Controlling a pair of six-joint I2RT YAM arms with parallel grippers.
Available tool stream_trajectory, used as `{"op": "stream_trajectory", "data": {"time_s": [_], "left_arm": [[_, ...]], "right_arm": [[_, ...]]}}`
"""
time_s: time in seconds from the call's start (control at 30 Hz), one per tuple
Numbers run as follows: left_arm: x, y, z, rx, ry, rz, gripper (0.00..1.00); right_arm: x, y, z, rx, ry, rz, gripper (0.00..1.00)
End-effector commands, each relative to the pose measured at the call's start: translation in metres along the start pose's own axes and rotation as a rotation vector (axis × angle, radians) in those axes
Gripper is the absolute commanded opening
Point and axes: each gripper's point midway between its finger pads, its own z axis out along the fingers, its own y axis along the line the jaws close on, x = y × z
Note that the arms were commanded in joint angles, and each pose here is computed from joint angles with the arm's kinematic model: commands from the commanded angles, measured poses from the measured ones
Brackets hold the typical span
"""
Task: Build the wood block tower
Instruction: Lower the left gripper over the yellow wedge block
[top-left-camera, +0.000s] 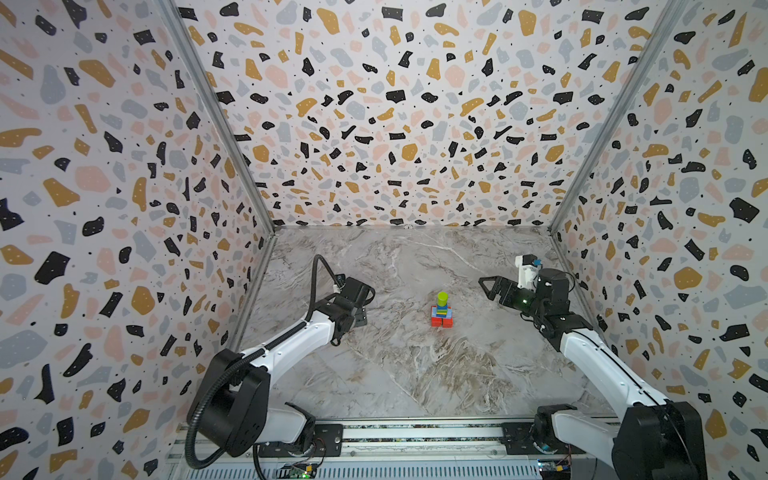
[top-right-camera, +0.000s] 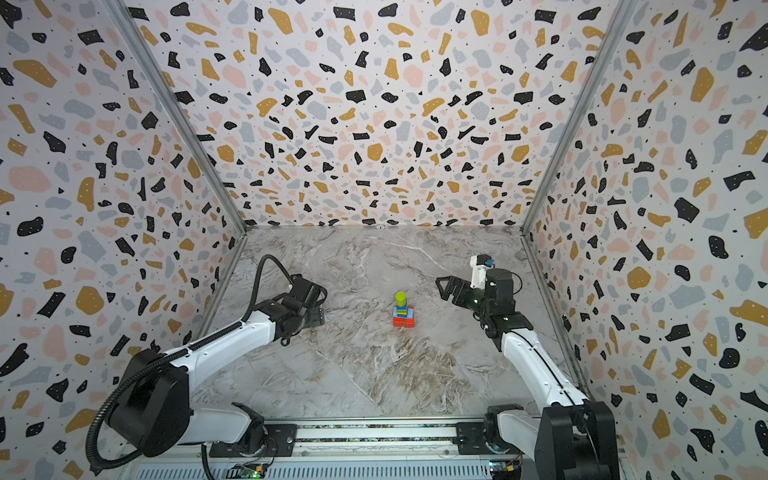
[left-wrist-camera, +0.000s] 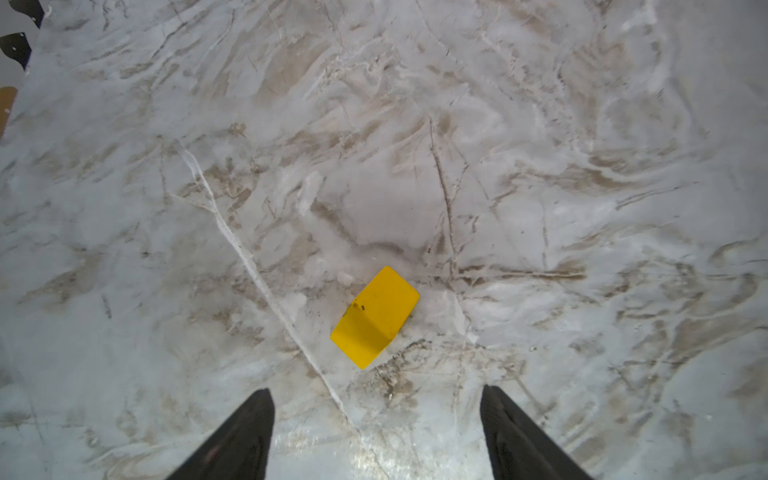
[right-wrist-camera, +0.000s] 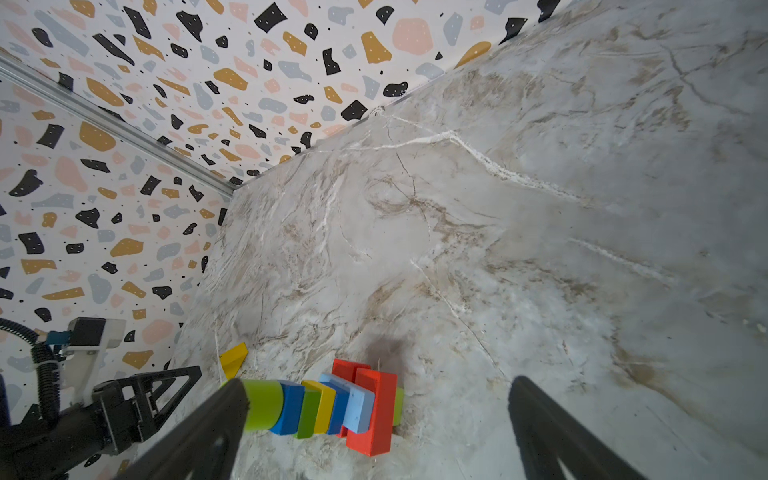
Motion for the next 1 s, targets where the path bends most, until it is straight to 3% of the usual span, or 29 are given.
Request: {"op": "stream_trajectory", "data": {"time_s": [0.0, 0.2, 0.97], "left_arm": [[-0.003, 0.005, 0.008, -0.028, -0.046, -0.021, 0.85], [0.013, 0.014, 0.020, -0.056, -0.037, -0.005, 0.89], [0.017, 0.024, 0.067, -0.109, 0.053, -0.021, 0.84]], "right_arm": [[0.002, 0.006, -0.005, -0.024, -0.014, -0.032, 0.99], [0.013, 0.002, -0.003, -0.032, 0.008, -0.024, 0.99], [0.017, 0.004, -0.007, -0.035, 0.005, -0.031, 0.99]]}}
